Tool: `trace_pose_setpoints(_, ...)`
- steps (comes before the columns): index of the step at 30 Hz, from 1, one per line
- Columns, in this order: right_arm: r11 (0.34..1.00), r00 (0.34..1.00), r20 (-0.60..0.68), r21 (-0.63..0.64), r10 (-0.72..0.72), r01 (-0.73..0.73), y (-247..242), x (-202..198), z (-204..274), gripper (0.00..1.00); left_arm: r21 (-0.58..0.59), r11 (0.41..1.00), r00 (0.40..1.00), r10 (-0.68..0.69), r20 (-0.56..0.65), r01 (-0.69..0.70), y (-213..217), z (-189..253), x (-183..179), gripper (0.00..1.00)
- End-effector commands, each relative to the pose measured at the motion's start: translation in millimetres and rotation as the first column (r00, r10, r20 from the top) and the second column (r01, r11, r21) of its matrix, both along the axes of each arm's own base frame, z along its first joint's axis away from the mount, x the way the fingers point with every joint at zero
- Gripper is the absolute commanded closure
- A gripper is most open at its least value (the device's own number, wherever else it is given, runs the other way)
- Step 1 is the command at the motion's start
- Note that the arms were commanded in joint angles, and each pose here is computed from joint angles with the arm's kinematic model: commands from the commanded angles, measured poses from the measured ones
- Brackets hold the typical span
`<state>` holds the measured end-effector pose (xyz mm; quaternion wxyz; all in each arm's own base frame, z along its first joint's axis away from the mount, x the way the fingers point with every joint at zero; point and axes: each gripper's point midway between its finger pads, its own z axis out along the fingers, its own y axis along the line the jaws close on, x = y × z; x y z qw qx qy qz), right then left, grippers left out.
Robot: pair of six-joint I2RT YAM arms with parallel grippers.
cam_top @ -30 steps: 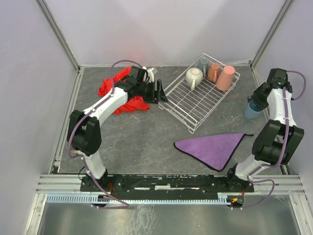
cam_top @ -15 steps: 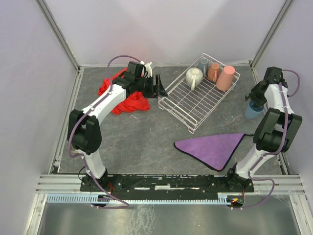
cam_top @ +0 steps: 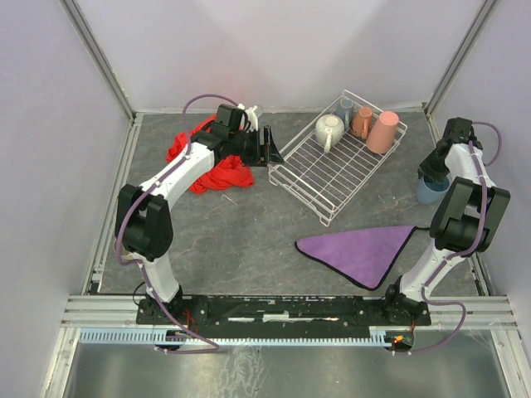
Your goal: Load the cups into the dish rack
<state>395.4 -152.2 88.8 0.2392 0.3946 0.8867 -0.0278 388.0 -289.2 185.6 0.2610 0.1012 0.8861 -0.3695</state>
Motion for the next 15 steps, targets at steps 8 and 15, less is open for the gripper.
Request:
trace_pose_setpoints(8,1.000,0.996,0.085,-0.012,-0.007,0.008,9,-12,37,0.99,-0.135,0.991,0.996,0.017,0.086,-0.005,-7,66,-3,0.24)
trace_pose_setpoints(15,0.997,0.948,0.317,0.076,-0.035,0.011,41,-21,119,0.99,-0.300,0.954,1.000,-0.006,0.020,0.011,-21,88,-19,0.19)
